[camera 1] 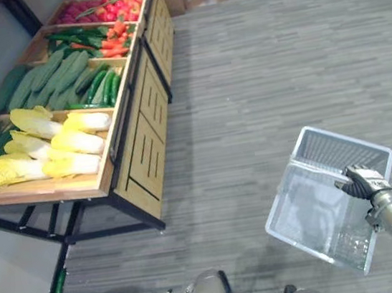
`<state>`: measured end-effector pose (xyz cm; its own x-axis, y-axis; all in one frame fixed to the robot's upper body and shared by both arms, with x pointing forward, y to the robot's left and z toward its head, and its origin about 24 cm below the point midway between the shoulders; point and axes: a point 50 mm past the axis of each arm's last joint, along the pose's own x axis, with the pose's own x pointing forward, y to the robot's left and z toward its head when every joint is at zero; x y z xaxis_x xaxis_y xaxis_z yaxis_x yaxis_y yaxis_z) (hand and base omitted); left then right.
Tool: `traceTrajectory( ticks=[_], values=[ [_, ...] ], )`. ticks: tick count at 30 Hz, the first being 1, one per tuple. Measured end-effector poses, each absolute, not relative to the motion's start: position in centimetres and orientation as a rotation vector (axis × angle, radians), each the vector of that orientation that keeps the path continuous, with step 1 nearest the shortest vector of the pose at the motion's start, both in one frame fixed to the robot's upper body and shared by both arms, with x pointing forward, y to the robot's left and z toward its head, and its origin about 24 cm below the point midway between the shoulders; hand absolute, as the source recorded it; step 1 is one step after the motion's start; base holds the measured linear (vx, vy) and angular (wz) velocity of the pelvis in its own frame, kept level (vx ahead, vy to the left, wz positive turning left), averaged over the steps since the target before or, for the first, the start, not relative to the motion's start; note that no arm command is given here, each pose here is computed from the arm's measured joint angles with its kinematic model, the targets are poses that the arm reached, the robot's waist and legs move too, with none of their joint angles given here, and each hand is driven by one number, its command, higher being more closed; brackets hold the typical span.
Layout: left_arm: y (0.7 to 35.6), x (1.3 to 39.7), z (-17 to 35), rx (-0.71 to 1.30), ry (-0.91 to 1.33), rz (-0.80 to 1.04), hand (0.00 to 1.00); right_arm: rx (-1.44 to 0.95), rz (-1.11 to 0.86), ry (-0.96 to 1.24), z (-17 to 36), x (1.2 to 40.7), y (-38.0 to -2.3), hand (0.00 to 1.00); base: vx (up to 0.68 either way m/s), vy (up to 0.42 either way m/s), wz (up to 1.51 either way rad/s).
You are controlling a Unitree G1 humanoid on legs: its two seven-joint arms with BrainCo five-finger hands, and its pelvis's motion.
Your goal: Pick vegetable in the basket
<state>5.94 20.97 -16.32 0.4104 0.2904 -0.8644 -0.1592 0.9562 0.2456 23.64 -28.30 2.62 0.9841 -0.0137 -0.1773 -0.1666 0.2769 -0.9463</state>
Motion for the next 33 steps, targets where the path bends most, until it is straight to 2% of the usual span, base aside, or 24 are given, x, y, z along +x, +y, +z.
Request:
traceTrajectory(
  ticks=[2,8,13,17,23,27,29,31,33],
  values=[
    [20.4,4.0,-16.7,0.115,1.173,0.287,0.00,-1.278,0.105,0.168,2.4,23.5,-28.1,1.00,0.41,0.202,-0.09],
    [21.2,2.8,-16.7,0.107,1.202,0.339,0.00,-1.273,0.195,0.144,1.5,23.7,-26.3,1.00,0.43,0.180,0.25],
    [22.5,1.1,-16.5,0.172,1.246,0.322,0.00,-1.171,0.225,0.198,-1.1,22.7,-24.8,1.00,0.43,0.159,0.42],
    [23.2,2.4,-16.3,0.214,1.217,0.292,0.00,-1.160,0.182,0.304,-2.4,20.7,-26.6,1.00,0.42,-0.014,1.14],
    [23.1,4.7,-16.0,0.173,1.141,0.332,0.00,-1.139,-0.156,0.485,-1.6,18.4,-33.7,1.00,0.37,-0.150,1.33],
    [23.5,3.8,-16.0,0.136,1.158,0.411,0.00,-1.116,-0.206,0.597,-2.7,15.5,-34.8,1.00,0.46,-0.472,1.26],
    [22.6,3.7,-16.2,0.107,1.167,0.410,0.00,-1.092,-0.254,0.667,-3.2,13.6,-35.9,1.00,0.36,-0.409,1.23],
    [21.3,3.9,-16.5,0.075,1.165,0.399,0.00,-1.051,-0.280,0.676,-3.5,13.7,-36.0,1.00,0.38,-0.437,0.98],
    [21.5,4.2,-16.4,0.069,1.158,0.416,0.00,-1.014,-0.304,0.678,-3.7,13.6,-35.9,1.00,0.34,-0.413,1.27]
  ],
)
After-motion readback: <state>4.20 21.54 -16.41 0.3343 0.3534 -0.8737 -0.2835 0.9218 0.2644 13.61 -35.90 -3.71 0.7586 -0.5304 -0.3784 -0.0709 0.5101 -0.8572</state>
